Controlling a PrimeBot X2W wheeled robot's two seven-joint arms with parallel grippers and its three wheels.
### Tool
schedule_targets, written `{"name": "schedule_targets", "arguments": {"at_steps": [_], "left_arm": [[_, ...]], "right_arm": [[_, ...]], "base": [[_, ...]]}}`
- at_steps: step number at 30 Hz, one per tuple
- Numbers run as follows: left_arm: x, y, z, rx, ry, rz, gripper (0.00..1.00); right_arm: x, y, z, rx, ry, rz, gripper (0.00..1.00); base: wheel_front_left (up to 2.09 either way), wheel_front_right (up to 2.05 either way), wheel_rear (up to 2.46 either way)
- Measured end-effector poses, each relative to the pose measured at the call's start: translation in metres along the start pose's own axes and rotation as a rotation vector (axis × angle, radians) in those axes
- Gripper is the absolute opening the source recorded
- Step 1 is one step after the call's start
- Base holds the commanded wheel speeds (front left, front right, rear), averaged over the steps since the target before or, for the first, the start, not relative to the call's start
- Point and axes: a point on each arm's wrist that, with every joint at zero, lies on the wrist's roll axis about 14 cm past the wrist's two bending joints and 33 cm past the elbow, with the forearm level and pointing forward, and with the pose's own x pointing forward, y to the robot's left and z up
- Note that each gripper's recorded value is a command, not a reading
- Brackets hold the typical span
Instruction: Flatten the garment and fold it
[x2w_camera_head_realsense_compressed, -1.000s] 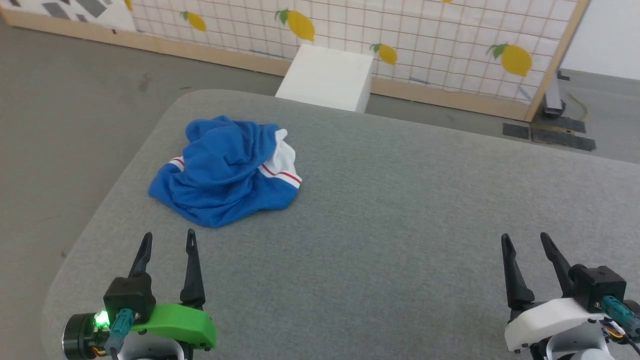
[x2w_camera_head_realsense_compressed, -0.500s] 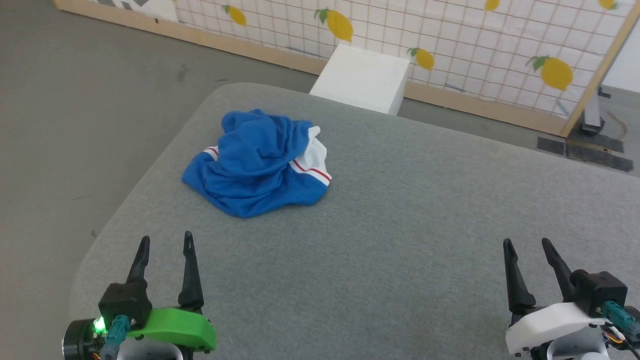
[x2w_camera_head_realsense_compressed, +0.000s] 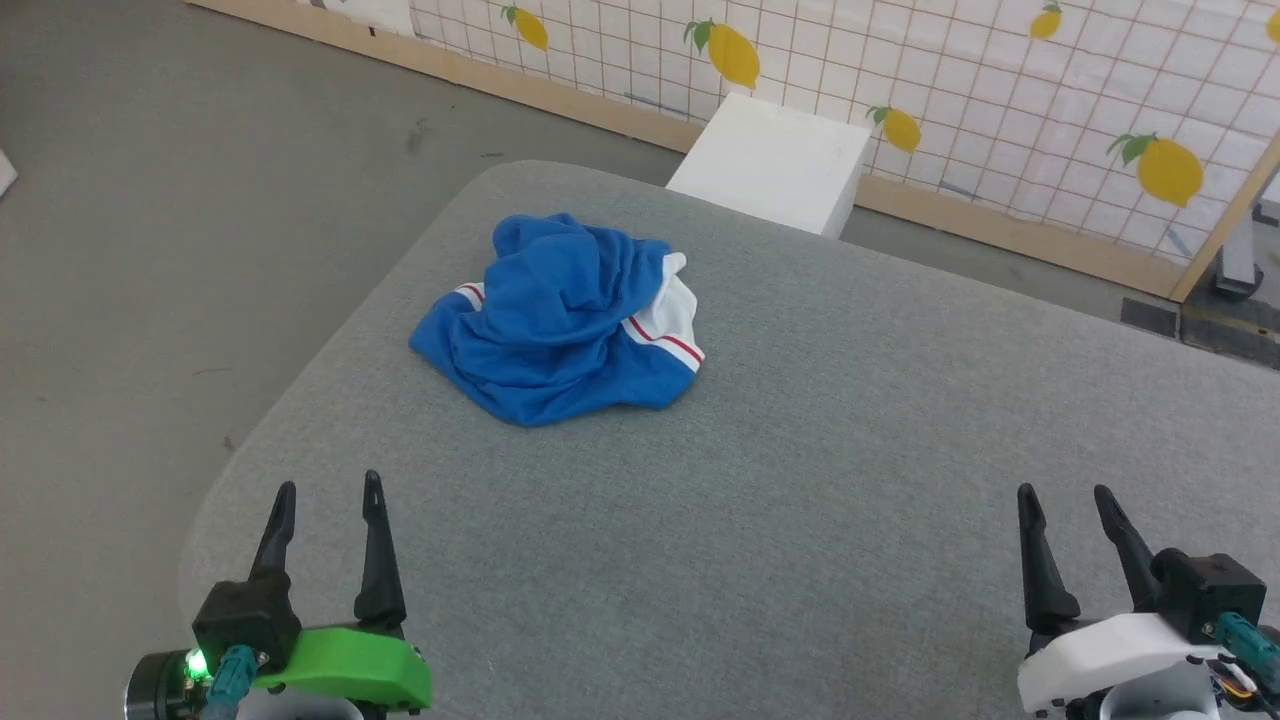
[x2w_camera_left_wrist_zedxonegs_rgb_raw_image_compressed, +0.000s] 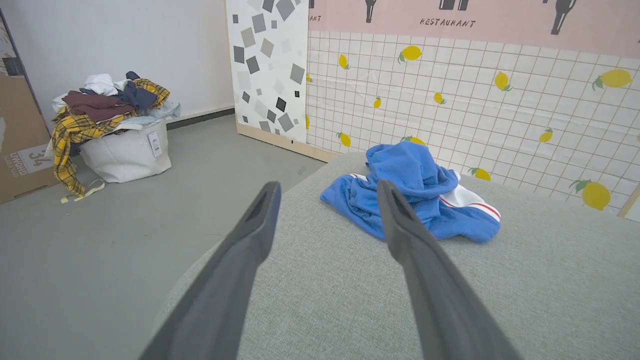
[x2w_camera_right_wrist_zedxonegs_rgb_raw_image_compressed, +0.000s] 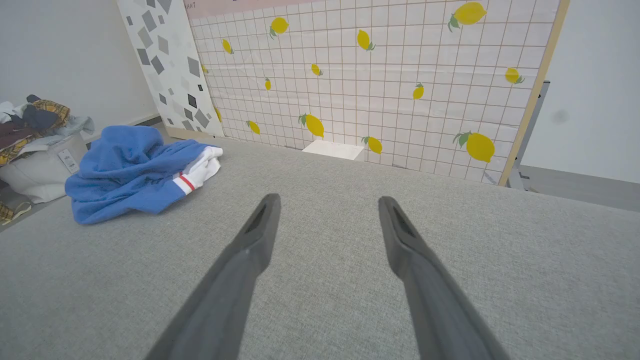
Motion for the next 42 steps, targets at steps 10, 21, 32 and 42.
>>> {"name": "schedule_targets", "arguments": {"at_steps": [10,21,32,42], "left_arm": [[-0.007,0.011,0.004,-0.002,-0.020,0.035,1.00],[-0.016,0.023,0.005,-0.018,-0.032,0.076,1.00],[-0.018,0.025,0.005,-0.017,-0.037,0.086,1.00],[-0.012,0.024,0.005,-0.139,-0.038,0.084,1.00]], "right_arm": [[0.005,0.006,0.001,0.013,-0.013,0.015,1.00],[0.012,0.013,-0.004,0.021,-0.009,0.035,1.00],[0.014,0.013,-0.007,0.029,-0.012,0.035,1.00],[0.016,0.009,-0.011,0.036,-0.003,0.024,1.00]], "base": [[0.00,0.00,0.00],[0.00,0.00,0.00],[0.00,0.00,0.00],[0.00,0.00,0.00]]}}
